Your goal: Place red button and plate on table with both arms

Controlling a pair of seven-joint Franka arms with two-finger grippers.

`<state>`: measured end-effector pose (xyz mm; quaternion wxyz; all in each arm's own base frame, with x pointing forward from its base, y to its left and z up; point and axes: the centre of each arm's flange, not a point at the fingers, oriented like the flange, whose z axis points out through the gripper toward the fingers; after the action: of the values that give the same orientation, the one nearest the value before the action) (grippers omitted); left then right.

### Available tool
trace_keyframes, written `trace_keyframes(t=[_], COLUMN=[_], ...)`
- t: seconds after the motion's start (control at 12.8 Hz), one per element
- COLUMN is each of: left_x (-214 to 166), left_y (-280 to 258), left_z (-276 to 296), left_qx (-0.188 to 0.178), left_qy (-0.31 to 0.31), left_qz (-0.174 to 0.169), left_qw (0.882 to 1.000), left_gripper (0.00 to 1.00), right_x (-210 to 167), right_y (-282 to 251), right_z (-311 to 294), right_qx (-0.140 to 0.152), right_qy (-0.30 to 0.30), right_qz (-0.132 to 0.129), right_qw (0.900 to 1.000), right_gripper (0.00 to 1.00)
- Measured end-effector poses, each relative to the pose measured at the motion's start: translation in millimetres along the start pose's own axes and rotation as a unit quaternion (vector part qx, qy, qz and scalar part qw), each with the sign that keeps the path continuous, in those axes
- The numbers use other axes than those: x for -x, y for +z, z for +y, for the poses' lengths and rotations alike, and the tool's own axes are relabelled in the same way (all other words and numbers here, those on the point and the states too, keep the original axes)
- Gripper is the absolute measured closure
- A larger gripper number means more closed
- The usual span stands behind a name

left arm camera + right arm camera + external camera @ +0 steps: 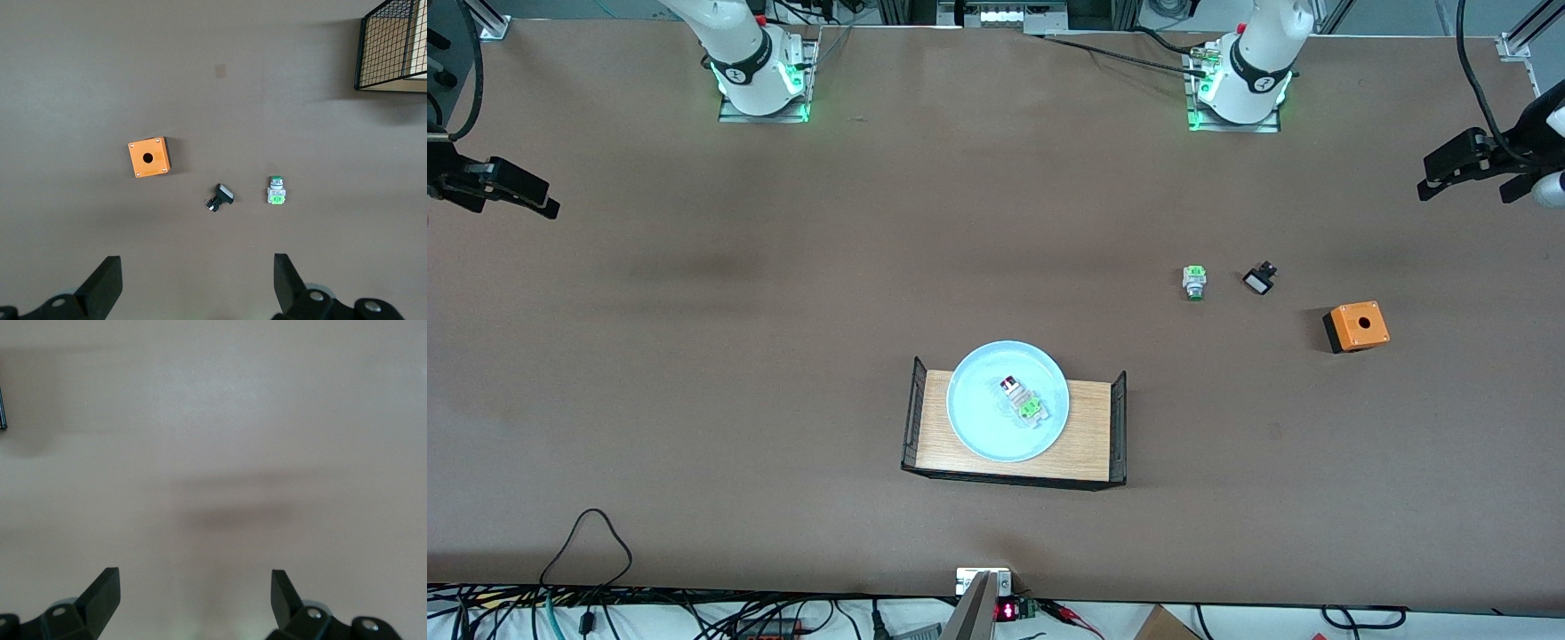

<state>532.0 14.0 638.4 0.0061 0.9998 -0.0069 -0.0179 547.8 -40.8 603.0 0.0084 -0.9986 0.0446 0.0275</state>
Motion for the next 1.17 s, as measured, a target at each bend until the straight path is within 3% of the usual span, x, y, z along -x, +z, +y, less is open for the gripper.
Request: trace_keyframes(t=[0.7,1.17], left_x=[0,-10], left_y=[0,19], left_z=[0,3], left_qx=[0.000,0.000], left_qy=[0.000,0.002], left_qz=[0.000,-0.021], left_qw=[1.000,1.000], left_gripper=[0.00,0.00], right_x=[0,-12], right_y=[1,22], right_z=[0,-2], right_qx=[0.000,0.004], right_qy=[0.000,0.002], right_qz=[-0.001,-0.021], right_qw=[1.000,1.000], right_gripper=[0.00,0.00])
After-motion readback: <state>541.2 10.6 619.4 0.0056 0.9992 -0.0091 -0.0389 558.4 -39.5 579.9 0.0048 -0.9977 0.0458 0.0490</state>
